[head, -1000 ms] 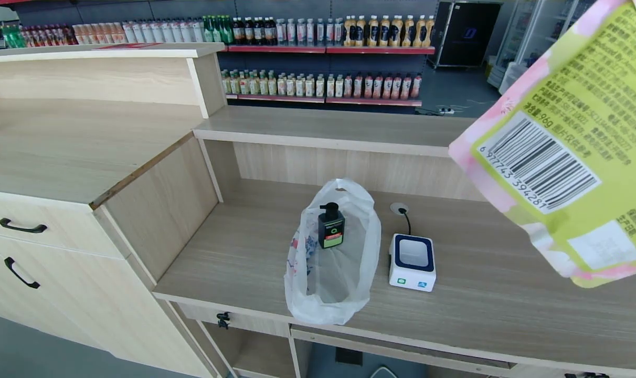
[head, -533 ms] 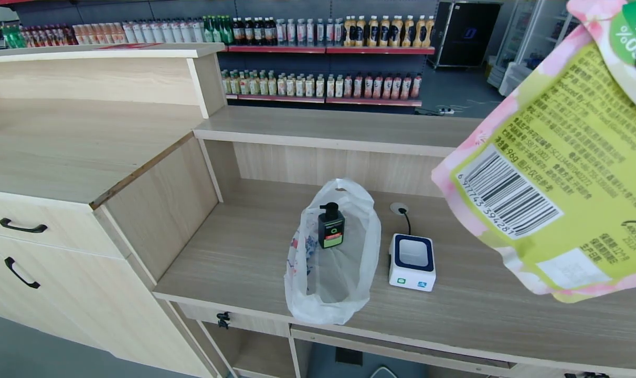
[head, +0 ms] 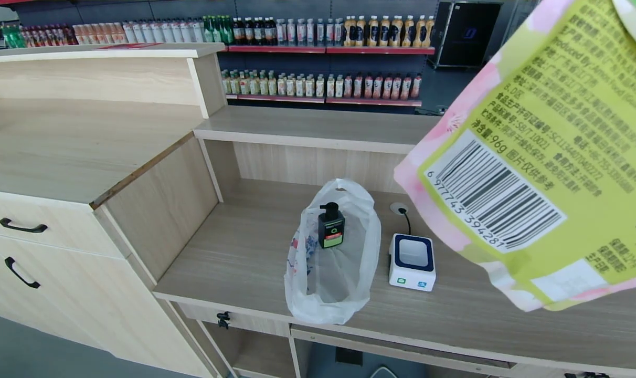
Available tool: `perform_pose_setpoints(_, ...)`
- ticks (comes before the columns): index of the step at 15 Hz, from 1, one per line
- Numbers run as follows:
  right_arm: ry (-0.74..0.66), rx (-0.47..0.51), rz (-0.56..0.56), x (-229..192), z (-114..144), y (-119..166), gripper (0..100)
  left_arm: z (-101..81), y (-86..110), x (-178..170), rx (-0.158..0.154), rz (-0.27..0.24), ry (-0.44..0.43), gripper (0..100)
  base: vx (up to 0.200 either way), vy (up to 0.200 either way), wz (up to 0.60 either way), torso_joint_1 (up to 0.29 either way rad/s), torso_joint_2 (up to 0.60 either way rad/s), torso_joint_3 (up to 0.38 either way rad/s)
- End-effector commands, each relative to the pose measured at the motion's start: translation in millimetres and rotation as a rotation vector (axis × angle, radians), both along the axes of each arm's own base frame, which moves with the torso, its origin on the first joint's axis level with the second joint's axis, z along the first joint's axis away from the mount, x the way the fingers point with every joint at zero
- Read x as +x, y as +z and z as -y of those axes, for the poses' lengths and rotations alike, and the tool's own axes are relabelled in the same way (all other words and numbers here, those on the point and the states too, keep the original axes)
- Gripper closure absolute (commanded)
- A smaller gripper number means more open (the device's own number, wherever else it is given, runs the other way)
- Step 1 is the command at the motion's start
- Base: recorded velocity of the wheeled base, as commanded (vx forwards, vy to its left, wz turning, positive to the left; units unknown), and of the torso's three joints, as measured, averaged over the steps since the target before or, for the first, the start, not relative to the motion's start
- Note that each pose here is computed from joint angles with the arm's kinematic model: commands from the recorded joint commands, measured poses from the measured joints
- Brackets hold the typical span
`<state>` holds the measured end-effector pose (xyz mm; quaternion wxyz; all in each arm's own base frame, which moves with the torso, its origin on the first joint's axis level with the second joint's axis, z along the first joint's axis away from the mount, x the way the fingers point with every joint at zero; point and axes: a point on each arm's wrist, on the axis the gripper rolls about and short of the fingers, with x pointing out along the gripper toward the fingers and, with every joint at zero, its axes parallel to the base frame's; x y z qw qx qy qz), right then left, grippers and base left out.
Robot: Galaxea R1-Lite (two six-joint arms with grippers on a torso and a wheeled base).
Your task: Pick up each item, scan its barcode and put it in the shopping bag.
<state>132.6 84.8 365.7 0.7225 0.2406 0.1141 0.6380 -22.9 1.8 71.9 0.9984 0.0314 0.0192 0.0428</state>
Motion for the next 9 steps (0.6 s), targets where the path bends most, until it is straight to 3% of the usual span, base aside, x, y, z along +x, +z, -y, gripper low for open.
perform_pose_setpoints(1,0.024,-0.009,-0.015,10.4,-9.6,-0.8,100,0.0,0.0,0.0,0.0,0.0,0.001,0,0.0,0.0,0.0,0.0,0.0,0.0)
perform_pose_setpoints(9,0.061,-0.014,-0.011,18.5,-25.1,1.0,100,0.0,0.0,0.0,0.0,0.0,0.001,0,0.0,0.0,0.0,0.0,0.0,0.0)
